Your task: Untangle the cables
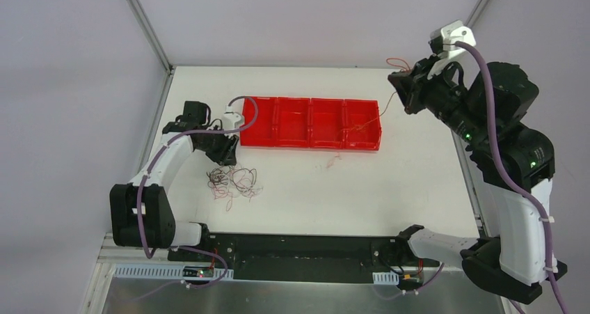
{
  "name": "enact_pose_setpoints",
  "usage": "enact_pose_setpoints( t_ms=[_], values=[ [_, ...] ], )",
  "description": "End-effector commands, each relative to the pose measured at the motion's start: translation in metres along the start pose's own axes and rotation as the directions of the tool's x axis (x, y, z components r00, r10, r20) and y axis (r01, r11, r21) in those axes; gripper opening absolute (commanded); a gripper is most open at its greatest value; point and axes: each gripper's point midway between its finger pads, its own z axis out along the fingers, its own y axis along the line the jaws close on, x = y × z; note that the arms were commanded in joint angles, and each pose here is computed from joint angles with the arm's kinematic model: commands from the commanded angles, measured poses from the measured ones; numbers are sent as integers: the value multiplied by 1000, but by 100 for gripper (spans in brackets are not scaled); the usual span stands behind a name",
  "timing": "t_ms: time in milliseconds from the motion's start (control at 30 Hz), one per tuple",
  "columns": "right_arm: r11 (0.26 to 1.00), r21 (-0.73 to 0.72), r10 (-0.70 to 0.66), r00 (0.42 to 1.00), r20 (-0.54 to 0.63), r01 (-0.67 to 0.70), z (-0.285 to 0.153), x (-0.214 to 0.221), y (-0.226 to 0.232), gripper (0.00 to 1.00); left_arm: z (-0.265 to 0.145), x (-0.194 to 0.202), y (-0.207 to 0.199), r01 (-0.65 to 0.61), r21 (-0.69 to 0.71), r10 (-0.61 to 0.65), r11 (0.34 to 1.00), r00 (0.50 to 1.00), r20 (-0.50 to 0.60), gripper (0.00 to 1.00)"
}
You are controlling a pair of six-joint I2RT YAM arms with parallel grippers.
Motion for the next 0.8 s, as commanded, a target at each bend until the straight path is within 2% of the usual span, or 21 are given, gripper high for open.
enact_pose_setpoints(
  t_ms=[0, 67, 167, 367, 500, 767],
  values=[
    [972, -213, 77, 992, -99, -97, 3, 32, 44, 0, -28, -46, -26, 64, 85, -77, 994, 985, 156, 47],
    [952, -279, 74, 977, -199, -128, 13, 64, 60, 0, -36, -58, -30, 81, 98, -99, 992, 977, 190, 50],
    [925, -344, 28, 931, -363, -162, 24, 112, 76, 0, -46, -72, -36, 94, 108, -117, 990, 967, 226, 51],
    [881, -443, -169, 768, -618, -163, 35, 211, 86, 0, -54, -74, -43, 124, 117, -150, 985, 957, 249, 51],
    [872, -459, -223, 695, -684, -172, 39, 236, 86, 0, -53, -65, -48, 139, 119, -164, 983, 956, 244, 51],
    [728, -601, -304, 630, -714, -330, 50, 279, 162, 0, -47, -65, -44, 221, 112, -242, 969, 939, 246, 51]
  ],
)
